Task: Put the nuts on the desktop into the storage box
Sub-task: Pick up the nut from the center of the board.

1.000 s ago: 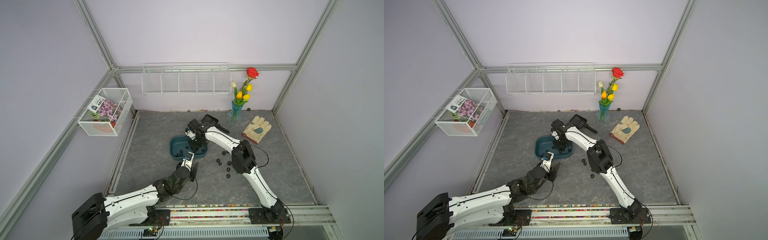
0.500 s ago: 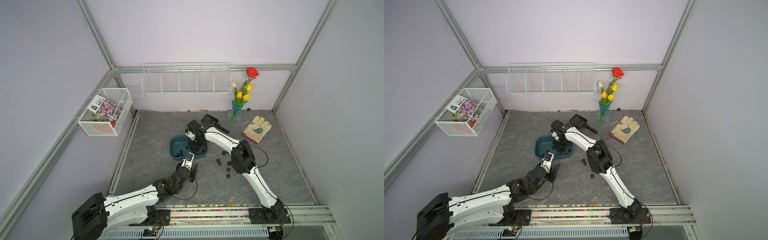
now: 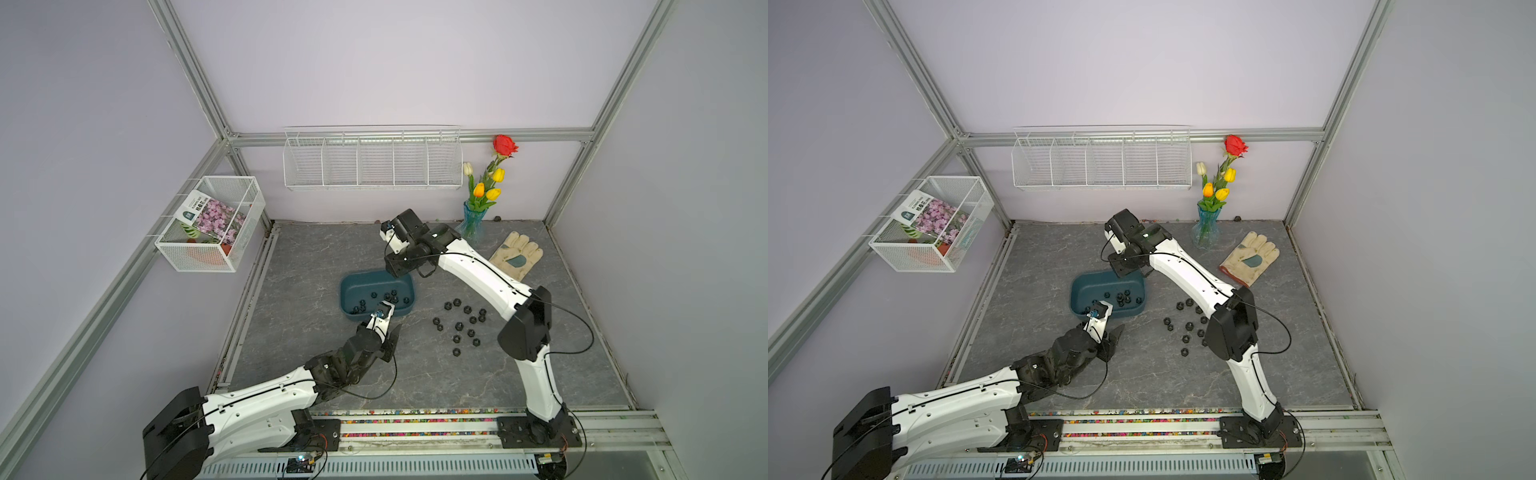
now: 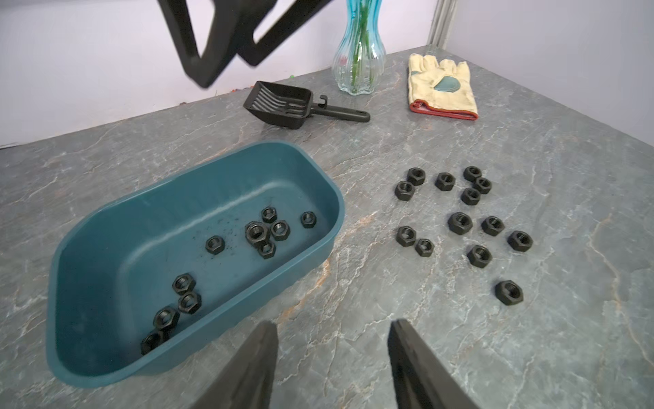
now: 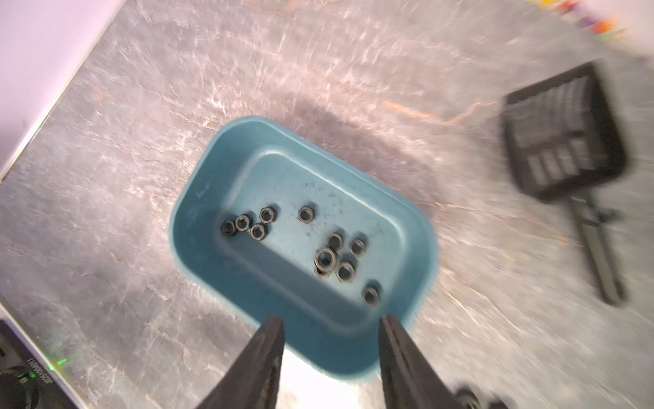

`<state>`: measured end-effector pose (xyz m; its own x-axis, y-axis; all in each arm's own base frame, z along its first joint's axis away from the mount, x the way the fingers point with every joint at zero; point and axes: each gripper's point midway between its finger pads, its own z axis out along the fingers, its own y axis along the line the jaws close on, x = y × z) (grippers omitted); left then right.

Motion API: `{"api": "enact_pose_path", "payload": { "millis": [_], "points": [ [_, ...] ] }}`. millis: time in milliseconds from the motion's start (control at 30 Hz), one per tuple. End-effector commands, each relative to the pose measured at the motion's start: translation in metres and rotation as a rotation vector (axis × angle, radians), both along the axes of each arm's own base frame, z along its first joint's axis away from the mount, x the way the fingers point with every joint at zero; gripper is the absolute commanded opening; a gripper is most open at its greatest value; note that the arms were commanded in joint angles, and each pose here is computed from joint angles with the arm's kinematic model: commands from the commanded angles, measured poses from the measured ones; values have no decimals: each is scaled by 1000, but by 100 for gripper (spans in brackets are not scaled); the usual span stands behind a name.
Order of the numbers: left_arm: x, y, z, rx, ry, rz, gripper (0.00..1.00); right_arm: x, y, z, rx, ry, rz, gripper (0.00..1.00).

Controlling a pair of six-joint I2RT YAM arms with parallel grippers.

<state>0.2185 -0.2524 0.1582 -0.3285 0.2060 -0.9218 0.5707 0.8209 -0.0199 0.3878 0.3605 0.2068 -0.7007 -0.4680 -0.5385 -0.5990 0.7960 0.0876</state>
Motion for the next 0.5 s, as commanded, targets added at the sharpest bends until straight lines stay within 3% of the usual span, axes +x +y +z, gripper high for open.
{"api": "enact_pose_path", "payload": {
  "millis": [0, 267, 467],
  "points": [
    [-2, -11, 14, -17, -11, -55, 56, -5, -28, -11, -88, -13, -85, 49],
    [-15, -34, 2, 2, 15, -121, 56, -35, -86, -39, -182, 25, -171, 49],
    [-25, -52, -10, -3, 50, -162, 55, -63, -104, -79, -207, 103, -158, 50]
  ]
}}
